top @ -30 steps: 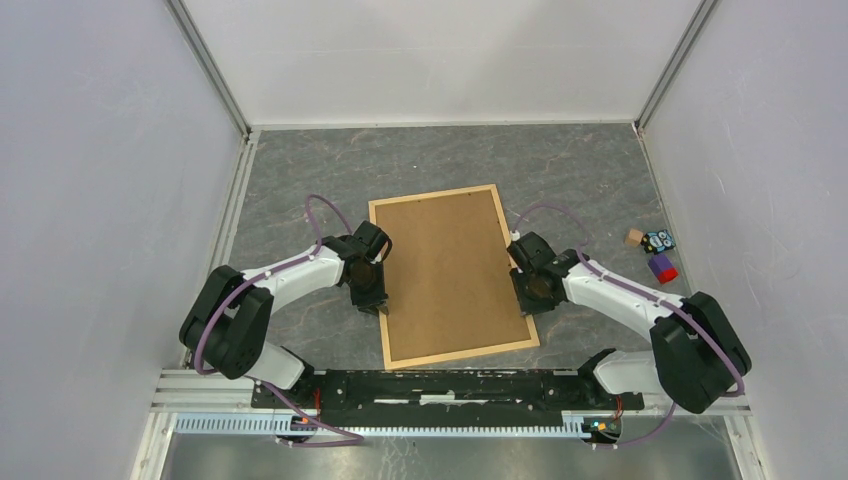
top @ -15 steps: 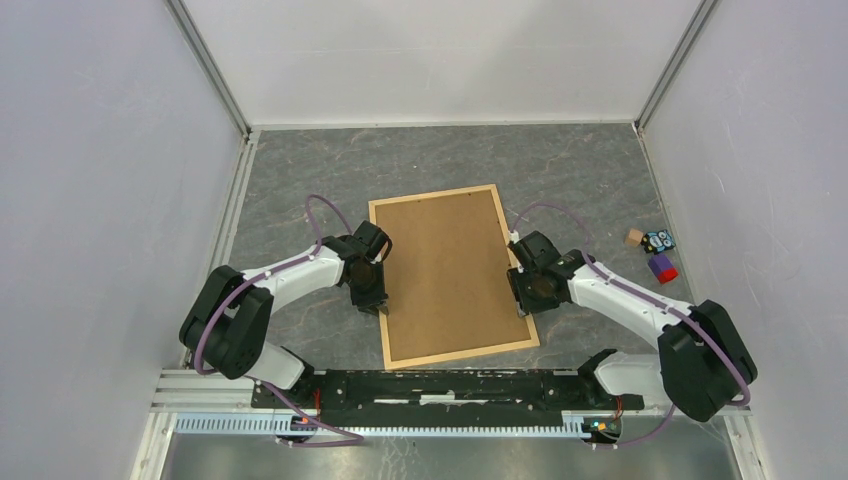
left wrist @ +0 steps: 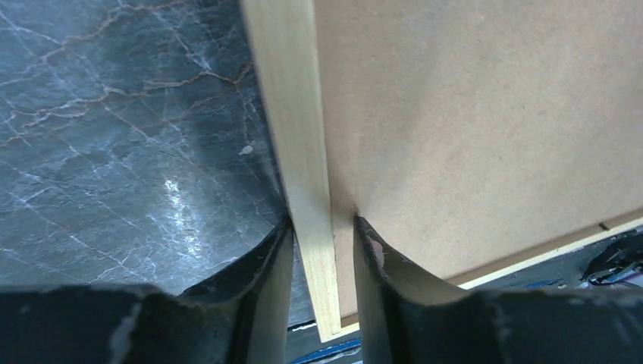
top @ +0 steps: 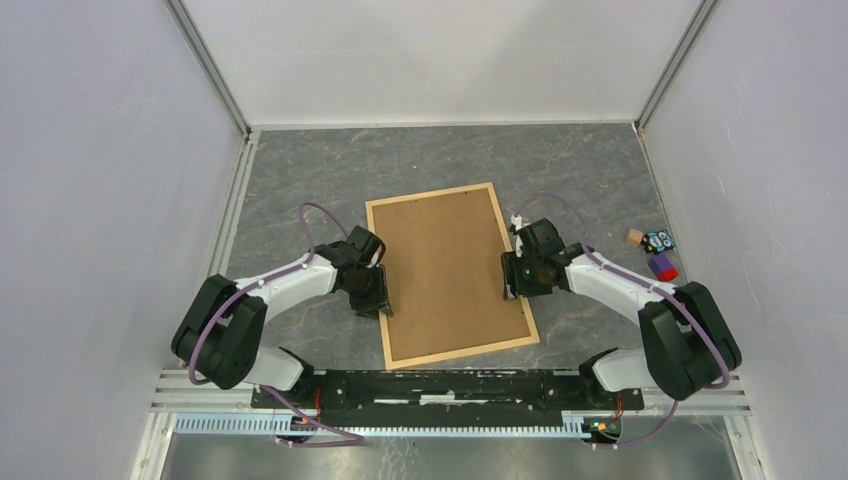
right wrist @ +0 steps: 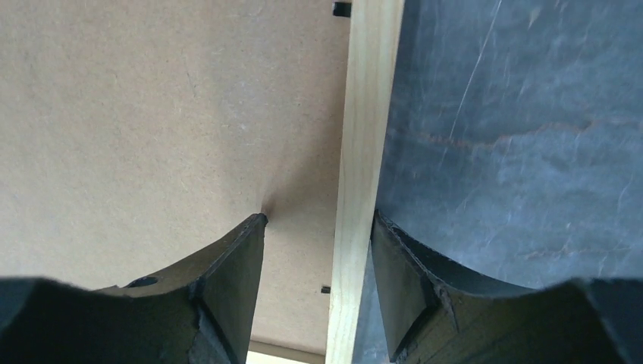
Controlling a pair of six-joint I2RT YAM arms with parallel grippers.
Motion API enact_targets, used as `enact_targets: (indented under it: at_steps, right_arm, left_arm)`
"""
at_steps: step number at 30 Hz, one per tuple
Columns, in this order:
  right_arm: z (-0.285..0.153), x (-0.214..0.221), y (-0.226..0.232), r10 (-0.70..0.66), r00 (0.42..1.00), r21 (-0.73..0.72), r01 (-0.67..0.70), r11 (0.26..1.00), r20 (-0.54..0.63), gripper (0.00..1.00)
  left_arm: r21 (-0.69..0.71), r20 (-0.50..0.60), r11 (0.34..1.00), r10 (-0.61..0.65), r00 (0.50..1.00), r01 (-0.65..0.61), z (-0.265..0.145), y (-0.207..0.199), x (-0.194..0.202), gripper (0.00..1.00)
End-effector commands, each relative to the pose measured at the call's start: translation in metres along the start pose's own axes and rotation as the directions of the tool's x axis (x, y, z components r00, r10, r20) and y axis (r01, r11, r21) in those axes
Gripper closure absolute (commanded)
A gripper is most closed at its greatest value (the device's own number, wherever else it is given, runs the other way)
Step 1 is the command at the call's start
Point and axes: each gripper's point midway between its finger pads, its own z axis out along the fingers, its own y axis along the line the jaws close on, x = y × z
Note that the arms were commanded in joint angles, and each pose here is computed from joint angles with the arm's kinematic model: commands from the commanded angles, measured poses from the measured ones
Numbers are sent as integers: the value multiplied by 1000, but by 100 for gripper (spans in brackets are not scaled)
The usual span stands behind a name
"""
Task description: Put the photo into the frame
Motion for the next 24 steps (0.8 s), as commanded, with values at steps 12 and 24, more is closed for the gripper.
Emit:
enact_targets:
  at_steps: [12, 24]
  right_arm:
    - [-1, -191, 22, -180, 962, 121, 157, 980, 205, 24]
    - [-45, -76, -6, -42, 976, 58, 30, 998, 215, 14]
  left_arm:
    - [332, 10, 917, 230, 973, -220, -32, -116, 61, 8]
    - [147, 340, 979, 84, 937, -141, -108, -66, -102, 0]
